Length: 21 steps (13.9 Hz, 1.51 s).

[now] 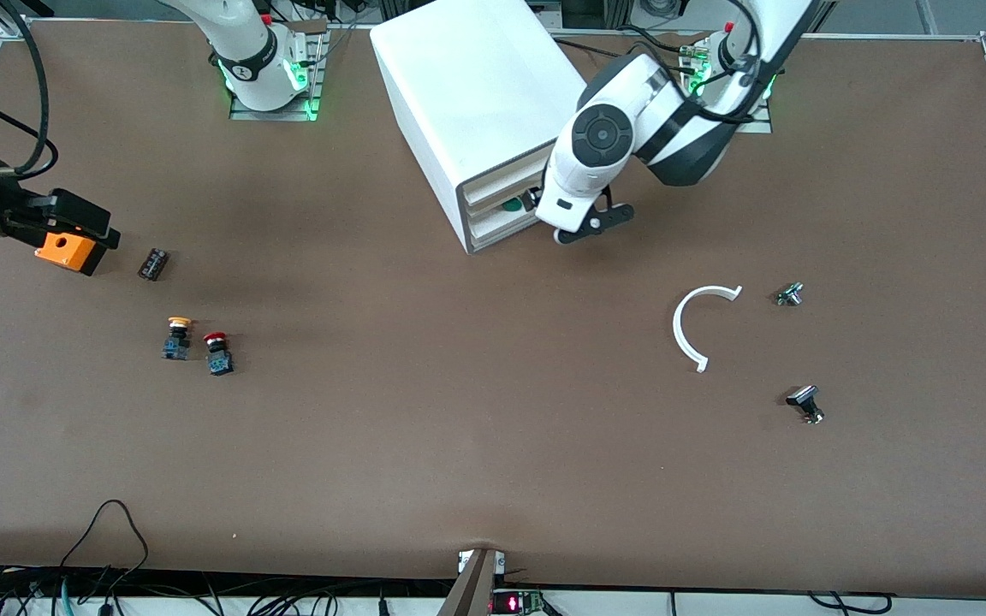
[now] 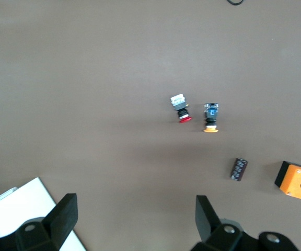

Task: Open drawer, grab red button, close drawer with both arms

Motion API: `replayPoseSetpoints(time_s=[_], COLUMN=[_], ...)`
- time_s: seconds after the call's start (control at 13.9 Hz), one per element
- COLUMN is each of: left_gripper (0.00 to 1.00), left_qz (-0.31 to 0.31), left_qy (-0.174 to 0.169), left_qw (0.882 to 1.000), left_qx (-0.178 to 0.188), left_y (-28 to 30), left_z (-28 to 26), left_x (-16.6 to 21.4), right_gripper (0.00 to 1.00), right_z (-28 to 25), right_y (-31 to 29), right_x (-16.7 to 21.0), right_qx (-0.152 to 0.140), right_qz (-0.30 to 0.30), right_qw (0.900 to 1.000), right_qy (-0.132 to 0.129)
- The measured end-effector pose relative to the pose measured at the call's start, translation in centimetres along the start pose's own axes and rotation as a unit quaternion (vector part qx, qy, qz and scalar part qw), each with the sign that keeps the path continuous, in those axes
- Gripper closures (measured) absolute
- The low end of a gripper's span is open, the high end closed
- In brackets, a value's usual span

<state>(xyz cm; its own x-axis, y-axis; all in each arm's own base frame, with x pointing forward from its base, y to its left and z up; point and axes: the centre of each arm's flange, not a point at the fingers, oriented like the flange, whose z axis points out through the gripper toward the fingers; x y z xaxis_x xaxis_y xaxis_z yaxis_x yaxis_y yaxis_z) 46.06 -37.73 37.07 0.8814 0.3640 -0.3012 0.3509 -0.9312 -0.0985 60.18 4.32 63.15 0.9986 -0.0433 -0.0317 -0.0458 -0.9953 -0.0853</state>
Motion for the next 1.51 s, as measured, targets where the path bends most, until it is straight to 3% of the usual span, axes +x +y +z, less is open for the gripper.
replayPoseSetpoints(time_s=[0.29, 0.5, 0.72, 1.01, 1.22, 1.51], left_gripper=[0.02, 0.02, 0.02, 0.02, 0.02, 0.02], left_qz=[0.062, 0.127, 0.181, 0.202, 0.219, 0.242], left_qy=[0.024, 0.050, 0.047, 0.035, 0.011, 0.021], left_qw=[0.998, 0.991, 0.982, 0.979, 0.975, 0.970], left_qx=[-0.021, -0.002, 0.006, 0.005, 0.019, 0.029], left_y=[-4.1, -8.8, -14.6, -19.5, -19.9, -22.2], left_z=[-7.1, -12.7, -19.0, -23.2, -23.2, -24.3], left_x=[6.2, 10.3, 12.6, 13.5, 12.7, 12.4], right_gripper=[0.00, 0.00, 0.00, 0.00, 0.00, 0.00], right_z=[-0.5, 0.5, 1.2, 1.8, 1.9, 2.0], right_y=[1.9, 2.6, 1.4, 0.4, 0.6, 0.7], right_x=[-1.2, -3.0, -5.8, -7.4, -7.4, -7.4], right_qx=[0.003, 0.006, -0.018, -0.057, -0.063, -0.064], right_qz=[0.015, 0.022, 0.027, 0.016, 0.013, -0.011], right_qw=[1.000, 1.000, 0.999, 0.998, 0.998, 0.998], right_qy=[0.002, 0.019, 0.020, 0.022, 0.020, 0.016])
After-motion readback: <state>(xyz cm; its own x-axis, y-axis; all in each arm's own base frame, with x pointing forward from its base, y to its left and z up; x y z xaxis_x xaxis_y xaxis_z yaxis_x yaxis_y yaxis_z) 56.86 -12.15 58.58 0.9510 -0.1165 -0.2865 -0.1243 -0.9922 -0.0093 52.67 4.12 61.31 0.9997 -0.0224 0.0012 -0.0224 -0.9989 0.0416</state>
